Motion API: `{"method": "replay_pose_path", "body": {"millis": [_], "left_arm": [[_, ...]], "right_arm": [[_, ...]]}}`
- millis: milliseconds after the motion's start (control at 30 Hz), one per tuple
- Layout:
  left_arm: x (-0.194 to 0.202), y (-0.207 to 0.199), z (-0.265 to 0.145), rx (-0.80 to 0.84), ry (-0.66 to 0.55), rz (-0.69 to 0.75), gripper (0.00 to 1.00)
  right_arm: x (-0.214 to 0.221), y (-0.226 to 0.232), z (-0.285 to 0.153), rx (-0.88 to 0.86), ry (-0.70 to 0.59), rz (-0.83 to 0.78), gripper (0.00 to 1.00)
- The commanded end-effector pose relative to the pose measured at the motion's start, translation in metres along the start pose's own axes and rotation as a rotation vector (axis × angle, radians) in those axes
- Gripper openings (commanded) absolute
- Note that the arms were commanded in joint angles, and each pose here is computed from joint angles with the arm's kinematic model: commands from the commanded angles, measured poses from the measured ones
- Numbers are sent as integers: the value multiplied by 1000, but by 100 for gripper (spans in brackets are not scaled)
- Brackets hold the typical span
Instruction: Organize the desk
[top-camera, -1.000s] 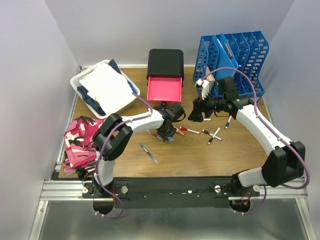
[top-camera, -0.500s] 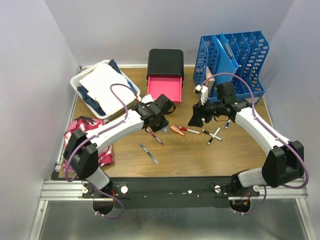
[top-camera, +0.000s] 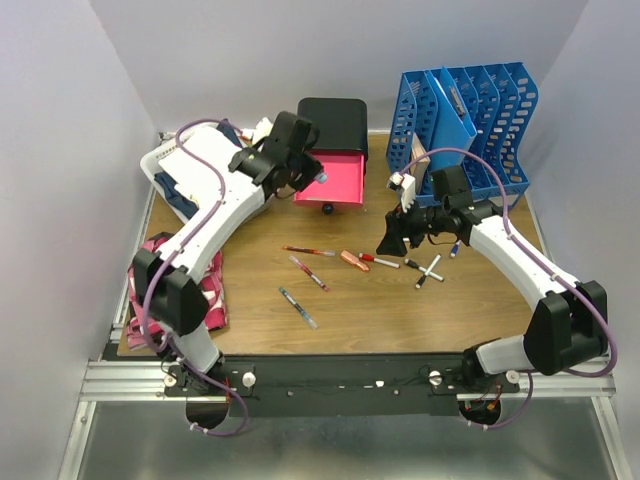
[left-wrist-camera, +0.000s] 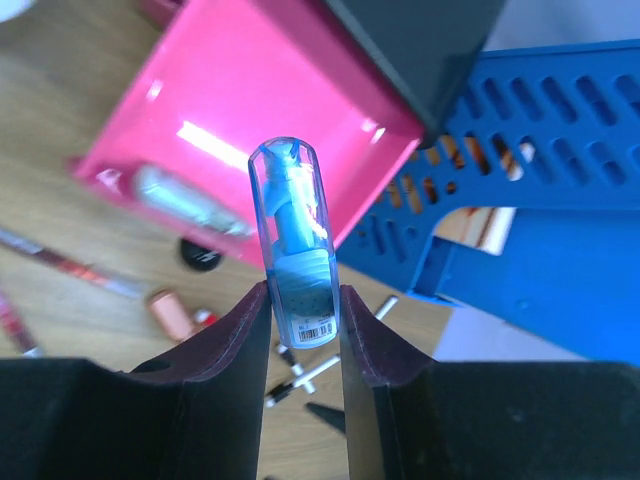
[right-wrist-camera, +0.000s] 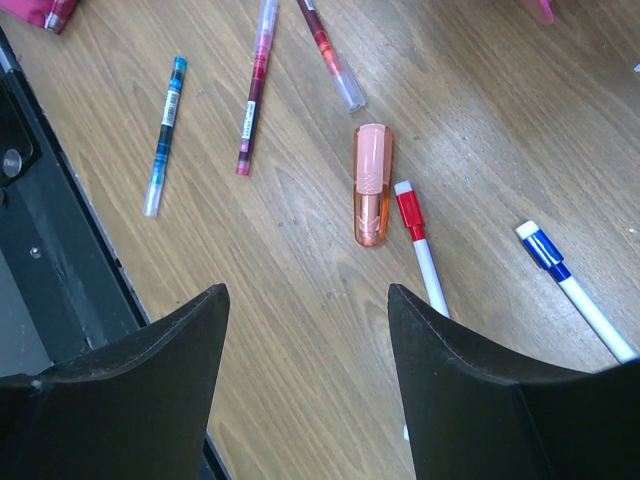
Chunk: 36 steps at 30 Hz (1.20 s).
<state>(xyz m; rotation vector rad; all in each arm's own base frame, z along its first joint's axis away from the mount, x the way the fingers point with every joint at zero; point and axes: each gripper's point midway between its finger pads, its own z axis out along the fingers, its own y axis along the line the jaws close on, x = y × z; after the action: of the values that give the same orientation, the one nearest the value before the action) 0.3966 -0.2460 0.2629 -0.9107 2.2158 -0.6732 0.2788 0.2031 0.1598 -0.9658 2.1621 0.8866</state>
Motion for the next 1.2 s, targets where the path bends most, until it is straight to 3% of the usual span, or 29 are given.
{"method": "replay_pose_path", "body": {"millis": [0, 200, 433, 600, 800, 867, 1033, 1167], "left_arm": [[8, -26, 26, 13, 65, -3, 21], [18, -23, 56, -19, 98, -30, 30], [16, -24, 78, -2, 123, -50, 57], [7, -23, 79, 12, 125, -33, 69], [-21, -24, 42, 98, 83, 86, 79], [-23, -12, 23, 137, 86, 188, 82], [-28, 41, -17, 186, 7, 351, 99], [-21, 81, -40, 194, -24, 403, 99]], "right_arm": [[4, 1, 2, -23, 1, -19, 72], [4, -2, 7, -29, 13, -22, 72], [7, -2, 16, -40, 44, -58, 72], [10, 9, 39, -73, 116, -151, 72], [25, -1, 58, -35, 195, -296, 73], [26, -2, 63, -24, 197, -369, 73], [28, -9, 82, 33, 217, -475, 73], [26, -12, 102, 71, 229, -493, 73]]}}
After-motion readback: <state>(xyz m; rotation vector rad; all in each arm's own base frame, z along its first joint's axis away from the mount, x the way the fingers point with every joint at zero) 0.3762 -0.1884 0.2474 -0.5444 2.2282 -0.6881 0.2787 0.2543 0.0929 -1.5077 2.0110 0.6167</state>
